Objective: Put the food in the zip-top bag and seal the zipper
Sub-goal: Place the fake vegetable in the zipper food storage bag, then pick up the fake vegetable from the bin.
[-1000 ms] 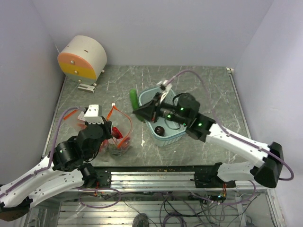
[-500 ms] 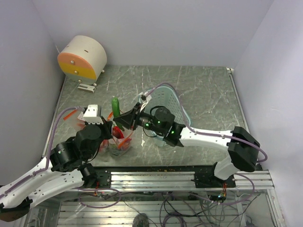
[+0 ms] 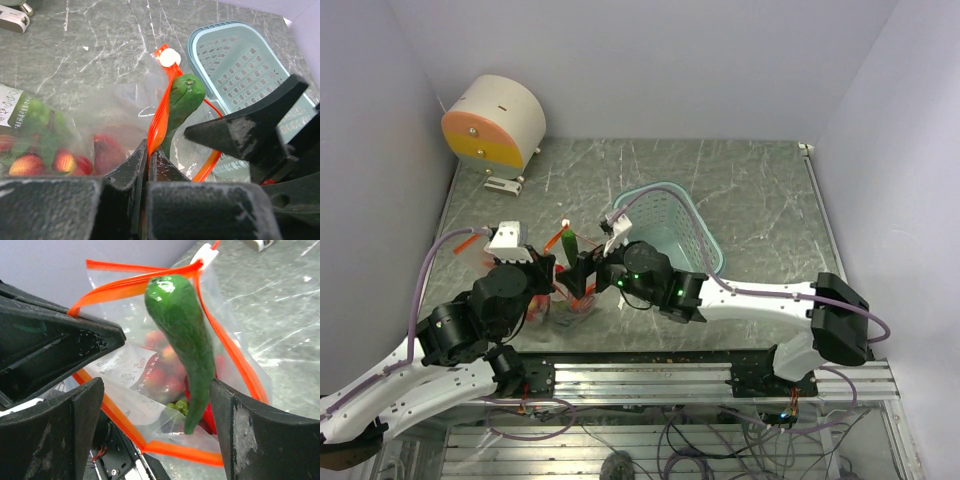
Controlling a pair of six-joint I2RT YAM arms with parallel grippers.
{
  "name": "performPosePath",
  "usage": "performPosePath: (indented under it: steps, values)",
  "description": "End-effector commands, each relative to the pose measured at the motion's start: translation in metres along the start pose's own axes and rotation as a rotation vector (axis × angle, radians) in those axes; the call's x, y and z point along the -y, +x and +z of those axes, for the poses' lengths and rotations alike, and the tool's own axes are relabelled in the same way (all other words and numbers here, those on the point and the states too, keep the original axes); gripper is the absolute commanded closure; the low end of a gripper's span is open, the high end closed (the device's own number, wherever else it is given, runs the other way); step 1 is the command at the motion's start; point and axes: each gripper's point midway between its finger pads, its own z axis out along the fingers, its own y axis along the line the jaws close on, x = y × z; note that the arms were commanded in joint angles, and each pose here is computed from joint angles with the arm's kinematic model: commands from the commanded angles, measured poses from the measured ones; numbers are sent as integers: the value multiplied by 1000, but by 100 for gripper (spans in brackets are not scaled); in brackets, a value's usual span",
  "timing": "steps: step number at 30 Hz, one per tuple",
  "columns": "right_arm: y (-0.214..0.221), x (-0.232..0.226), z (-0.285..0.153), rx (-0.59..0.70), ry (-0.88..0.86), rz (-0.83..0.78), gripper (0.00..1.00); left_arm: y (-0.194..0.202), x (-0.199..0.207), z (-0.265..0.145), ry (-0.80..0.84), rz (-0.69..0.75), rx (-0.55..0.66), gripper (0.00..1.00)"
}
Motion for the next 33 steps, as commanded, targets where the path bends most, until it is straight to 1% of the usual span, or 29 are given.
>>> performPosePath:
  steps: [1,5,7,9,12,14,16,18,21,23,25,26,28,30,33]
  values:
    - [-46,0,-21,63,73,-80,14,-13,4,-3,17,-32,35,93]
    - [-69,8,-52,90,131,-109,14,-11,3,-3,13,-30,36,93]
    - [-75,20,-67,86,203,-120,14,-12,2,-4,16,-32,36,93]
    - [-80,39,-81,76,314,-128,14,-14,1,-7,18,-38,38,93]
    - [-81,78,-101,24,526,-153,14,-25,-6,-12,7,-85,91,93]
    - [-77,103,-109,-28,640,-162,15,-32,5,-14,85,-113,133,93]
    - [-67,127,-114,-111,724,-155,17,-40,10,-20,118,-130,141,93]
    - [-57,153,-117,-189,782,-120,18,-42,6,-22,90,-132,126,93]
    - [-31,185,-119,-300,826,-85,19,-33,13,-19,110,-110,84,93]
    - [-11,199,-119,-367,830,-74,20,-22,14,-12,100,-133,66,93]
    - [7,207,-119,-426,822,-56,20,3,27,1,151,-146,36,93]
    - [15,209,-117,-452,807,-46,20,24,31,10,160,-140,-5,93]
    - [29,210,-115,-502,773,-34,20,43,35,20,155,-137,-49,93]
    - [42,207,-113,-543,738,-16,19,38,30,21,112,-115,-49,93]
    - [59,208,-111,-579,696,2,19,6,24,13,77,-73,19,93]
